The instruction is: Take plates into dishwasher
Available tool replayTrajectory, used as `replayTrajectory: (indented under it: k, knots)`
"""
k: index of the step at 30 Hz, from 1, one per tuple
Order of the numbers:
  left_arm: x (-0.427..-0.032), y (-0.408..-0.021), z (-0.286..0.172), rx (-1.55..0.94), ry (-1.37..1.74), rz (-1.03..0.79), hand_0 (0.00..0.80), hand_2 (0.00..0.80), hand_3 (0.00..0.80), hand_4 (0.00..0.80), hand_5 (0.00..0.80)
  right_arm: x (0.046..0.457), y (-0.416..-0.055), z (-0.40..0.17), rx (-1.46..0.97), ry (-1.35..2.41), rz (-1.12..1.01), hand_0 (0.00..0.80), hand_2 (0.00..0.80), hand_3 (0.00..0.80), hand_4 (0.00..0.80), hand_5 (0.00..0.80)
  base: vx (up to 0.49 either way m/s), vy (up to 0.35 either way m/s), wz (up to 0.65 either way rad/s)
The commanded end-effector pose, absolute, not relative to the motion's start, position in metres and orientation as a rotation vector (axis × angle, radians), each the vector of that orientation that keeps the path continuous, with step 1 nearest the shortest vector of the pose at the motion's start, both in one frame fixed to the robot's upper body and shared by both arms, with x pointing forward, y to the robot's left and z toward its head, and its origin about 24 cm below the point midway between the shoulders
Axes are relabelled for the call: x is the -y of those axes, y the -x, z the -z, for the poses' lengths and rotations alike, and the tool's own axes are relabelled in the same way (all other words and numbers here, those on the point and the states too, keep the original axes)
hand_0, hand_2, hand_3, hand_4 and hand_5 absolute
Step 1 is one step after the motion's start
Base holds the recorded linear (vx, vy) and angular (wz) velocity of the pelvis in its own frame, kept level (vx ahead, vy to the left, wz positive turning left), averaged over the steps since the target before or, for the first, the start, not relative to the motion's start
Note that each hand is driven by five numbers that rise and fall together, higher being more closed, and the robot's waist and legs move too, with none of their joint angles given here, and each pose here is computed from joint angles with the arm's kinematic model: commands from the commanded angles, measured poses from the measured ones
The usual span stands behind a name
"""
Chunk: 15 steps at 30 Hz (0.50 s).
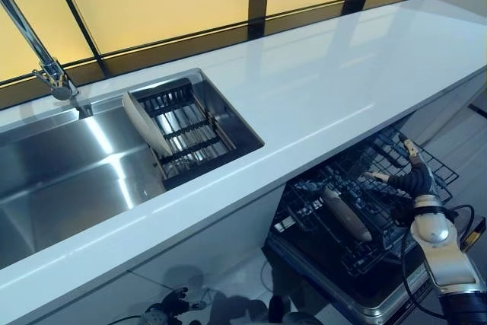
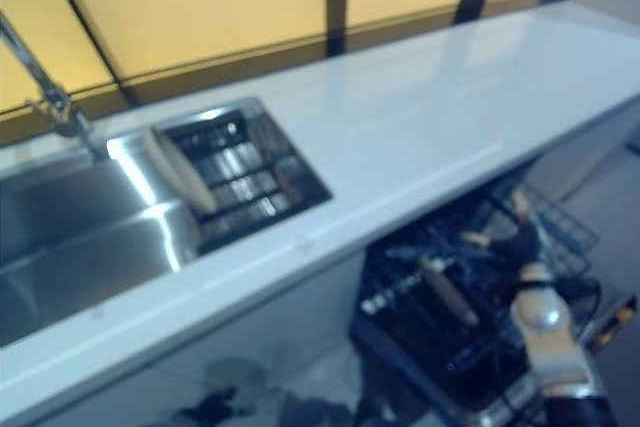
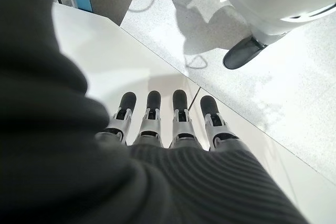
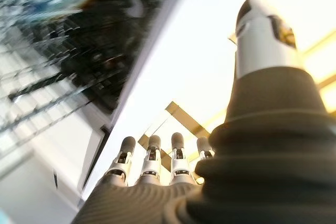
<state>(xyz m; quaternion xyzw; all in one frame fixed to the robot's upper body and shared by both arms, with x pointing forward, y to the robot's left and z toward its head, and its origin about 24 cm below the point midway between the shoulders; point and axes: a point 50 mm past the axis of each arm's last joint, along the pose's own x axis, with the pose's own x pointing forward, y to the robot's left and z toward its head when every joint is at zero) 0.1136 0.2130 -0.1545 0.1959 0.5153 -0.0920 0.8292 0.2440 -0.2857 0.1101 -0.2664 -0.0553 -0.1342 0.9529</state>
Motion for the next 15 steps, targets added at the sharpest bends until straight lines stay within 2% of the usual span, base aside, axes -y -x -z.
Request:
replayTrajectory:
  k: [1,5,8,15]
  knots:
    - [-0.23,-0.121,0.15,-1.075,-0.421,0.11,0.0,0.0,0.0,0.0,0.0,0.26,-0.237,-0.167,0.511,0.318,0.18,0.0,0.0,0.0,0.0,0.0,-0.053,-0.032,-0.01]
    - [-0.225,-0.123,0.151,-1.069,-0.408,0.107,0.0,0.0,0.0,0.0,0.0,0.231,-0.228,-0.212,0.829,0.061,-0.034,0.0,0.0,0.0,0.0,0.0,-0.054,-0.021,0.0]
    - [-0.222,-0.126,0.151,-1.066,-0.407,0.116,0.0,0.0,0.0,0.0,0.0,0.211,-0.23,-0.239,0.955,-0.054,-0.176,0.0,0.0,0.0,0.0,0.0,0.0,0.0,0.0]
    - [-0.214,-0.128,0.153,-1.079,-0.407,0.141,0.0,0.0,0.0,0.0,0.0,0.161,-0.255,-0.275,0.938,-0.09,-0.367,0.0,0.0,0.0,0.0,0.0,0.025,0.041,0.13]
